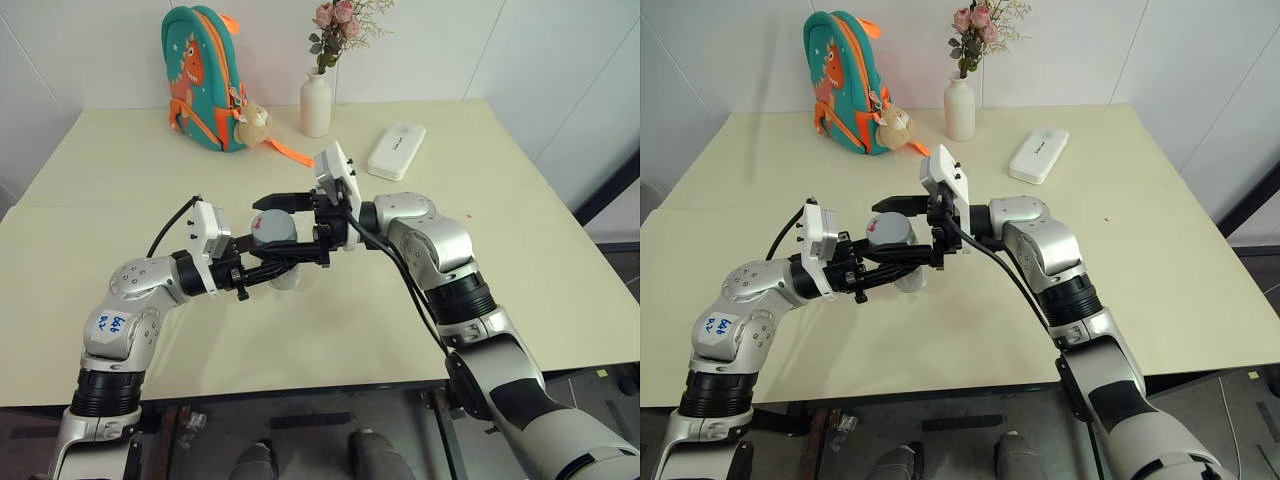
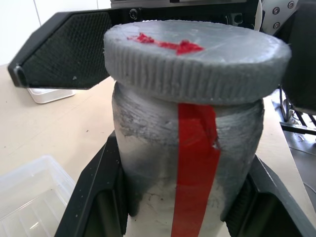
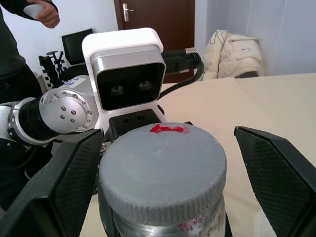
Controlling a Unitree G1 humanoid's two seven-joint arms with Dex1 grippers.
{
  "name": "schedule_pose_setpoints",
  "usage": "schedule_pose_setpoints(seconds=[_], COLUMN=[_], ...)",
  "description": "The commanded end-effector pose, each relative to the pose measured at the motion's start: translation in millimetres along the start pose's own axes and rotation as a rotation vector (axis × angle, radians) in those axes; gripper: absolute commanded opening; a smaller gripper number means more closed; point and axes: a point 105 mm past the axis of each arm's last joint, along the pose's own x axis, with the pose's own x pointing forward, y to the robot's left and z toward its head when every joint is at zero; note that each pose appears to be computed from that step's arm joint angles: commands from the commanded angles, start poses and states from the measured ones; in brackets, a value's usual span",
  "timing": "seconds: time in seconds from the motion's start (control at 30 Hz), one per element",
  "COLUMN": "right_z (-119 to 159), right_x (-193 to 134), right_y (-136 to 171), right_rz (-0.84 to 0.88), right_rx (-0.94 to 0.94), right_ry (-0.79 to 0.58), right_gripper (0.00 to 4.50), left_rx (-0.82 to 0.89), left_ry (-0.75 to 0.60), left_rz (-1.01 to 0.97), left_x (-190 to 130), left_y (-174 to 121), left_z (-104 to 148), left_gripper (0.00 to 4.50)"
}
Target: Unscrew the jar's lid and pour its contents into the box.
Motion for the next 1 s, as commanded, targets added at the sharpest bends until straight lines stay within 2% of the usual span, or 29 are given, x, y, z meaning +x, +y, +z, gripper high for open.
schedule_pose_setpoints(seconds=[0.03, 0.23, 0.33, 0.4, 0.6, 0.8, 1.0], right_z=[24, 21, 19, 18, 20, 34, 31], right_x=[1, 0, 1, 1, 1, 0, -2], right_y=[5, 4, 4, 4, 3, 3, 3], right_rz=[0.027, 0.023, 0.023, 0.023, 0.012, 0.012, 0.000], right_rx=[-0.064, -0.056, -0.054, -0.054, -0.041, 0.064, 0.071], right_ry=[-0.062, -0.057, -0.054, -0.052, -0.066, -0.158, -0.142], right_gripper=[4.46, 4.46, 3.91, 3.26, 3.26, 3.26, 3.26], left_rx=[0.040, 0.040, 0.039, 0.039, 0.039, 0.037, 0.035], left_ry=[-0.041, -0.042, -0.043, -0.043, -0.041, -0.041, -0.040], left_rz=[-0.024, -0.024, -0.025, -0.025, -0.021, -0.020, -0.022], left_x=[0, 1, 1, 1, 0, 0, 0], left_y=[-5, -5, -5, -6, -6, -6, -6], left_z=[14, 14, 14, 15, 15, 14, 14], left_gripper=[1.93, 1.93, 1.93, 1.93, 1.93, 1.93, 1.93])
